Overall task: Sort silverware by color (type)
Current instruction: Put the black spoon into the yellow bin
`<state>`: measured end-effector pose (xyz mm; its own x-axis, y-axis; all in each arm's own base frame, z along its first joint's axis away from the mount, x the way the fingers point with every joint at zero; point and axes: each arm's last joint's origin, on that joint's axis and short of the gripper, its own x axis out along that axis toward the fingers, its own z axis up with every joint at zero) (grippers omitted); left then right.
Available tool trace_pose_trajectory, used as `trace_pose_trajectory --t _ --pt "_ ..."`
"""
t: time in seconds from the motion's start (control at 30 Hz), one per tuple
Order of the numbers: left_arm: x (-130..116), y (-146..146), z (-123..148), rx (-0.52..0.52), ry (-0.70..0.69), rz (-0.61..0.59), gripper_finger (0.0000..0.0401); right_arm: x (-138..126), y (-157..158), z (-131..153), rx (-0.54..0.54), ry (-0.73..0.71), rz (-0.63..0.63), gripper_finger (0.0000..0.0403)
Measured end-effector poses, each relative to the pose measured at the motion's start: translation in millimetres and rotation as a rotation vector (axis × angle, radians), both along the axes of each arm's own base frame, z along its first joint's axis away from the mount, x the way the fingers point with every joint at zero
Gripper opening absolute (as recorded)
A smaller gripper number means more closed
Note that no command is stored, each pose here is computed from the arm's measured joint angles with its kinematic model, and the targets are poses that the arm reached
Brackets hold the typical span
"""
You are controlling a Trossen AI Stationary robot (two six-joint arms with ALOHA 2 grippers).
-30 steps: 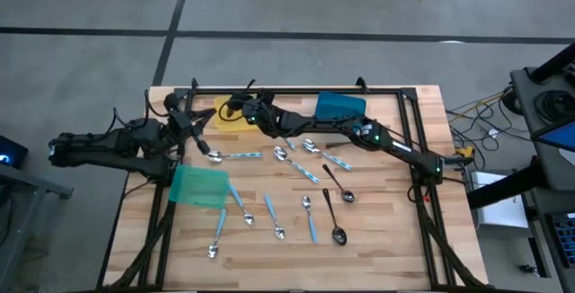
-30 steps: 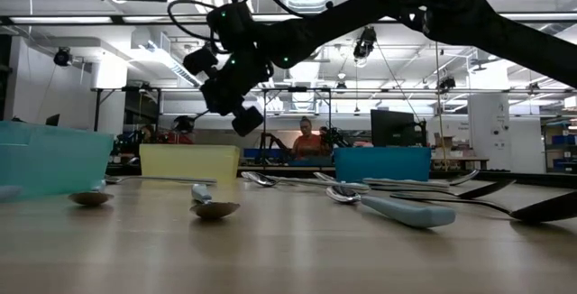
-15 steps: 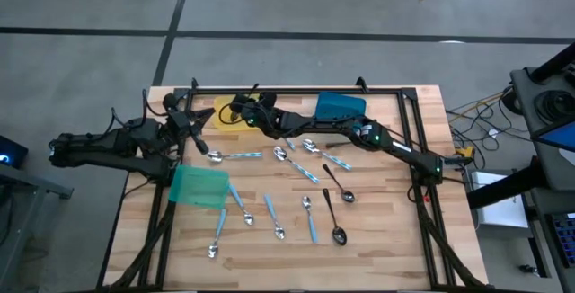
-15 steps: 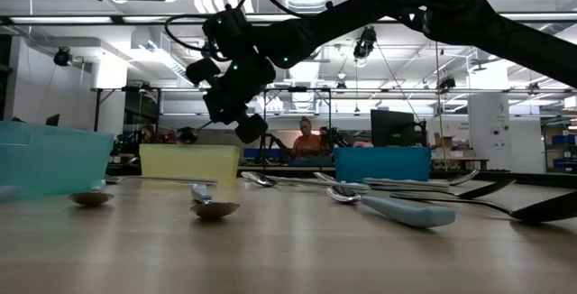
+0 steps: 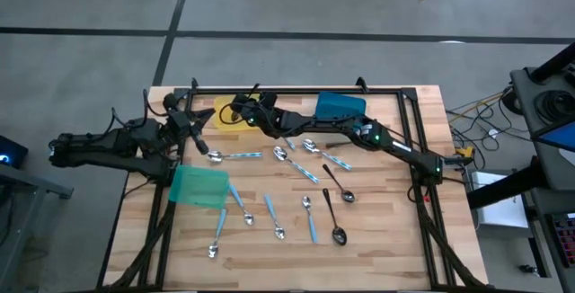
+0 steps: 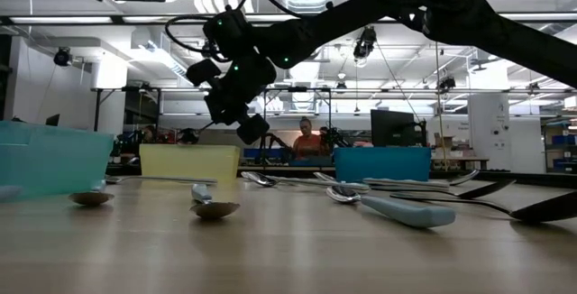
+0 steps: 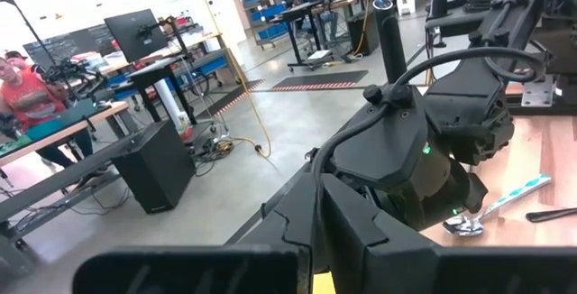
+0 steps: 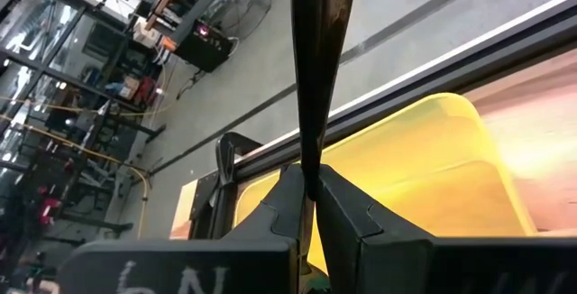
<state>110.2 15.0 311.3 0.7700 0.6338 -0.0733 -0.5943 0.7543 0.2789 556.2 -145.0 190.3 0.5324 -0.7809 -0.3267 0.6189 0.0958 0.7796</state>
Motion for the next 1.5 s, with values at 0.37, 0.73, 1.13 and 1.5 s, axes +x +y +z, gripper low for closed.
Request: trace_pose_trajectory --t 0.37,0.73,1.13,1.5 --pt "-0.1 0.0 -0.6 0.000 0.006 0.000 0.0001 -2.0 0.5 -4.2 0.034 0.015 -0.015 0.0013" --pt "-2.6 0.1 -0.6 0.000 0.006 -0.001 0.0001 -2.5 0.3 -5.1 0.032 0.033 -0.013 0.0013" --pt "-6.9 0.2 -0.3 -0.010 -0.006 -0.001 0.0001 -2.7 0.2 -5.0 0.028 0.035 -0.020 0.0013" --pt "-8.5 0.3 -0.5 -0.014 -0.008 0.000 0.0001 -6.0 -1.5 -8.7 0.082 -0.006 -0.089 0.0013"
